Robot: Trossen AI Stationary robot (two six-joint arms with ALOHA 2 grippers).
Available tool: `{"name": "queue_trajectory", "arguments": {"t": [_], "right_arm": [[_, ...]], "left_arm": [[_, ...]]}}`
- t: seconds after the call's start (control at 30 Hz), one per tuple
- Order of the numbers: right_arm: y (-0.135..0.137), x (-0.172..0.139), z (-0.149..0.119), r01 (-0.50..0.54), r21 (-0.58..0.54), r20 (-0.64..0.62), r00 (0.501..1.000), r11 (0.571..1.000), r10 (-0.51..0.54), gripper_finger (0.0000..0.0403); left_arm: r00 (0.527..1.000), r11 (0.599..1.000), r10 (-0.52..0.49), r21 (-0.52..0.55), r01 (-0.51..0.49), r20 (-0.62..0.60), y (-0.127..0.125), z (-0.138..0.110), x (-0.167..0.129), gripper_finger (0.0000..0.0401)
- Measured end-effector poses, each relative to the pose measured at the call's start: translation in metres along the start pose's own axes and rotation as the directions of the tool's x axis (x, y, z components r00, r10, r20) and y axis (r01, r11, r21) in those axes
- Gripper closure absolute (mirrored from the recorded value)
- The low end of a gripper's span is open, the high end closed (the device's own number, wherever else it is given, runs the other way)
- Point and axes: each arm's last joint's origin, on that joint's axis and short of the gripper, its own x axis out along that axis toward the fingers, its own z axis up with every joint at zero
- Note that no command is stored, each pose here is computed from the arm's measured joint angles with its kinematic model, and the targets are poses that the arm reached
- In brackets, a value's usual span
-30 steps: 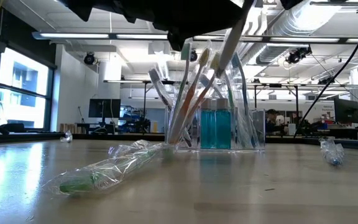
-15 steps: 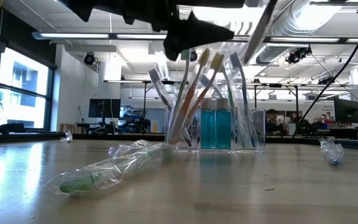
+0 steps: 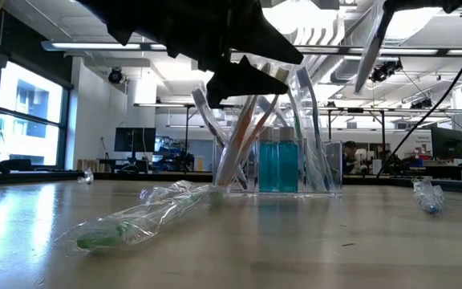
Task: Pick & Place toothbrushing station
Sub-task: Put the bottom violet toothbrush into the wire organizer
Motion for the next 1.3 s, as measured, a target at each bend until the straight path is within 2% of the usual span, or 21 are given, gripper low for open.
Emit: {"name": "queue_trajectory", "arguments": {"t": [0.13,0.37,0.5,0.63,0.77,0.9,1.3], "right_arm": [[-0.010,0.010,0.005,0.043,0.019,-0.019,0.999,0.999,-0.043,0.0386],[-0.024,0.040,0.008,0.091,0.076,-0.148,0.986,0.993,-0.079,0.0386],[-0.024,0.052,0.010,0.110,0.107,-0.163,0.982,0.988,-0.092,0.0386],[-0.017,0.058,0.012,0.075,0.132,-0.156,0.986,0.988,-0.054,0.0386],[-0.009,0.066,0.010,0.056,0.128,-0.178,0.983,0.990,-0.033,0.0386],[-0.006,0.077,0.005,0.083,0.122,-0.202,0.978,0.989,-0.057,0.0386],[0.001,0.113,-0.009,0.100,0.159,-0.318,0.947,0.982,-0.045,0.0386]], "left_arm": [[1.000,1.000,0.004,0.003,-0.004,-0.013,0.001,-0.001,0.000,0.0153],[1.000,0.999,0.009,0.035,-0.008,-0.023,0.001,-0.002,0.000,0.0153],[1.000,0.999,0.011,0.035,-0.010,-0.027,0.001,-0.003,0.000,0.0153],[1.000,0.999,0.006,0.034,-0.005,-0.025,0.001,-0.001,-0.001,0.0153],[0.997,0.996,-0.081,0.029,0.081,-0.015,-0.004,0.003,-0.003,0.0153],[0.989,0.989,-0.145,0.027,0.146,-0.010,-0.010,0.011,-0.006,0.0153],[0.983,0.980,-0.183,0.084,0.180,0.025,-0.022,0.023,-0.020,0.0153]]}}
